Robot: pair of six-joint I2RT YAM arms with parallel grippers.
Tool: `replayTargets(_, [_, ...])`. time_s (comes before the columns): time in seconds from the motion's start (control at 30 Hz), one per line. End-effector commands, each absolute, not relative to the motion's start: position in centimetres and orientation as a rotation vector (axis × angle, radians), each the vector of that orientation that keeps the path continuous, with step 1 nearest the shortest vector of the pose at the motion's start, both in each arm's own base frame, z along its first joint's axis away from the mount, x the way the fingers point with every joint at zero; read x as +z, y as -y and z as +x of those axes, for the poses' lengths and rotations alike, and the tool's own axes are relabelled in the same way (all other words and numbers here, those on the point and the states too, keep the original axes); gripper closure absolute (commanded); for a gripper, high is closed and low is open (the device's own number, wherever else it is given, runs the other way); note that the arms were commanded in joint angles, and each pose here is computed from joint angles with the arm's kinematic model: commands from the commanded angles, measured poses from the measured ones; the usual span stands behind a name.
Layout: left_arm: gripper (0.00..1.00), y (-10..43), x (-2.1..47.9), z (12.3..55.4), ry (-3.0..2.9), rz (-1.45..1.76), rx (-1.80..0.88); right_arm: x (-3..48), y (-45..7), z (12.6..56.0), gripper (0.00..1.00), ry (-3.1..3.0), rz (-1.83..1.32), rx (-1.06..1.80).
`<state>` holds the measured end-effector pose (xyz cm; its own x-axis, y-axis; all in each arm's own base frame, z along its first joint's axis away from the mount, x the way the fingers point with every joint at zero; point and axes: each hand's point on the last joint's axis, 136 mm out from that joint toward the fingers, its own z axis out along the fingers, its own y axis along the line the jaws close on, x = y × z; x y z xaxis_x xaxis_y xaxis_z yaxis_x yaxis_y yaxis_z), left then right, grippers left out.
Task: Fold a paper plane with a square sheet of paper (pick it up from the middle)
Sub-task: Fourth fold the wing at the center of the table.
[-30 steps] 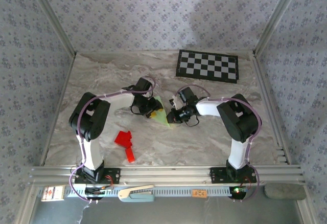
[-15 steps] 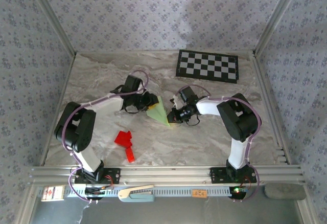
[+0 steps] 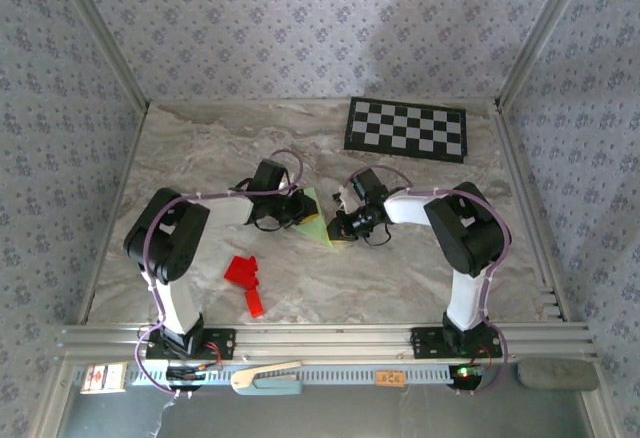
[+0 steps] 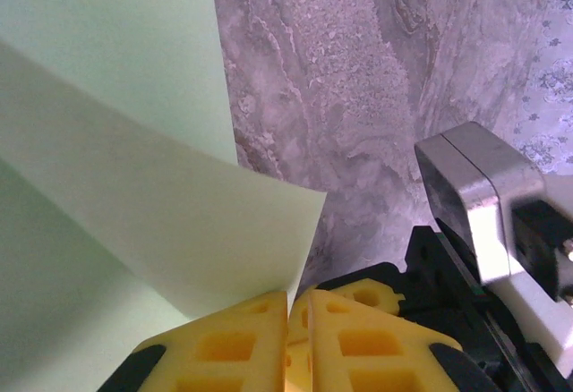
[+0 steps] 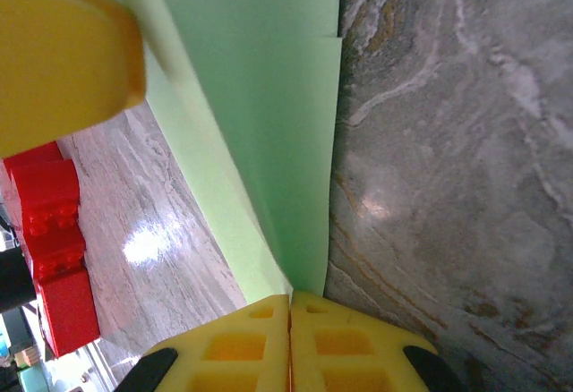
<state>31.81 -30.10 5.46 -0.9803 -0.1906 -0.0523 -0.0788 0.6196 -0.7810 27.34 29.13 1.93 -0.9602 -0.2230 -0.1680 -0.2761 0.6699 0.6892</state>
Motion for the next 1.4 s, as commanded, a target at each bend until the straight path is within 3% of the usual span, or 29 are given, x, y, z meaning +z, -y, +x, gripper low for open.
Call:
replayTargets(0.0, [0.86,30.6,5.0,31.8,-2.693,-0.17,-1.334,-0.7,-27.4,26.5,0.91,-2.932,-0.344,1.071])
replayTargets(1.1, [0.85,30.2,1.0,31.4,-2.774,-0.256,-1.283,-1.2,-26.7,26.1,0.88,-2.964,-0.312,1.048])
replayTargets(1.37, [0.85,29.4,-0.5,30.8,-2.846,-0.3,-1.205,2.4,-27.2,27.2,0.77,-2.879,-0.27,1.119])
